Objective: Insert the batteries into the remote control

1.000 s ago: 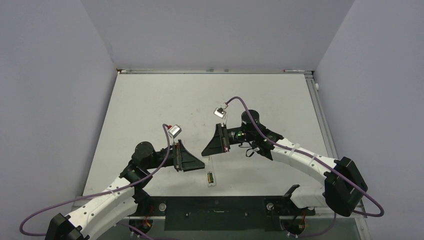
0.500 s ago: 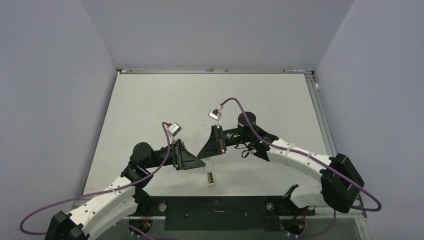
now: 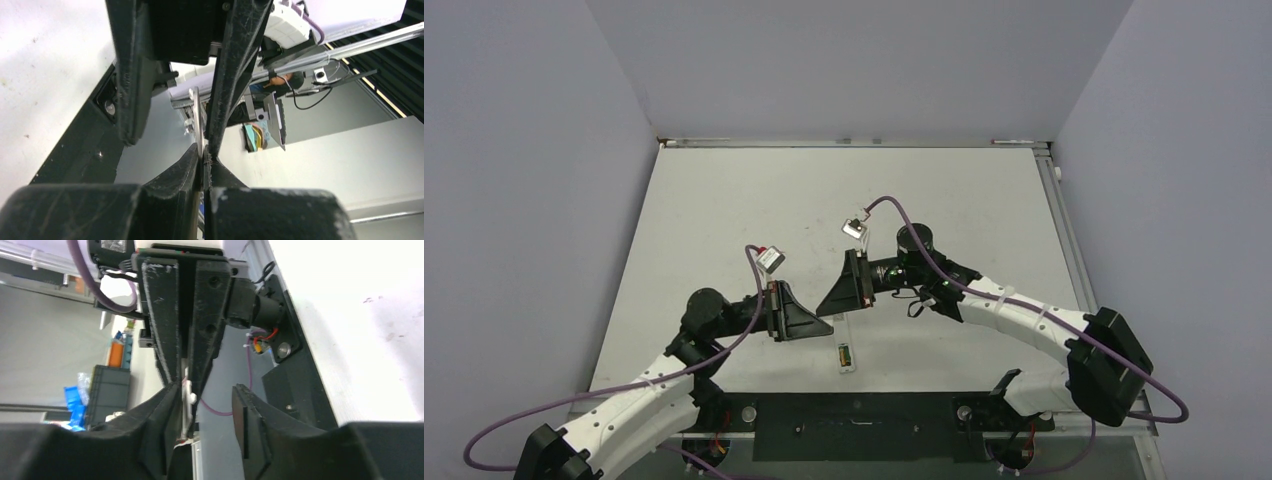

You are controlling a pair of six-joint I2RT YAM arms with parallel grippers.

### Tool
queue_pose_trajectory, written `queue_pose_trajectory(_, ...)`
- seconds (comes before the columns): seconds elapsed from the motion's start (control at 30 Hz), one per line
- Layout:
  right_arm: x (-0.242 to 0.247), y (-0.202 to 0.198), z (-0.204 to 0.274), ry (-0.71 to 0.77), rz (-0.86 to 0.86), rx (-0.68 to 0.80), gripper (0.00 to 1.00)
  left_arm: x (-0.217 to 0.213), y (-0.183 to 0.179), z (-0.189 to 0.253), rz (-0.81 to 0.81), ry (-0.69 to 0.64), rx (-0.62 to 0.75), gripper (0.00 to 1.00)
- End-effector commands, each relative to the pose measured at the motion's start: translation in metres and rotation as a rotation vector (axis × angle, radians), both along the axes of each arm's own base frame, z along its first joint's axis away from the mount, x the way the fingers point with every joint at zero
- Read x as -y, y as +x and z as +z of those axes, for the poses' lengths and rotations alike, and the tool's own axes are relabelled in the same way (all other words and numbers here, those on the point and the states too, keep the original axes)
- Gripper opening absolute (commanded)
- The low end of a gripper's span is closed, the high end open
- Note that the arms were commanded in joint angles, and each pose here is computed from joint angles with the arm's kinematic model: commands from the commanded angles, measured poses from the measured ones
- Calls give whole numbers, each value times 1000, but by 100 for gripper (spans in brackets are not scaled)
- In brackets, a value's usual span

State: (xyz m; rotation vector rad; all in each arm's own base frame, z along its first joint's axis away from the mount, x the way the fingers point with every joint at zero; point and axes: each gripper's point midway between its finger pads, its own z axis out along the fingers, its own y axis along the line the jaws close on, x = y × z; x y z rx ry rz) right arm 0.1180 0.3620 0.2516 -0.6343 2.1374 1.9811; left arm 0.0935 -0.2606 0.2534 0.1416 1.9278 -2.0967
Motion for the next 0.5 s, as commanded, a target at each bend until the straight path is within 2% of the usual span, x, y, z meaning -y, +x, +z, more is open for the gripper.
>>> queue_pose_trajectory(0.0, 10, 16, 18, -48, -101, 162, 48, -4, 18, 15, 132, -50, 45, 0)
queue_pose_trajectory(0.13, 38, 33, 10, -264, -262, 283, 54, -15, 34, 8, 285, -25, 33, 0)
queue_pose_trajectory(0.37, 53, 29, 23, -243, -453, 334, 53, -30, 60, 1, 480, -19, -4, 0)
queue_pose_trajectory(0.47, 46, 18, 27, -219, -477, 376, 53, -37, 71, -2, 552, -37, -44, 0)
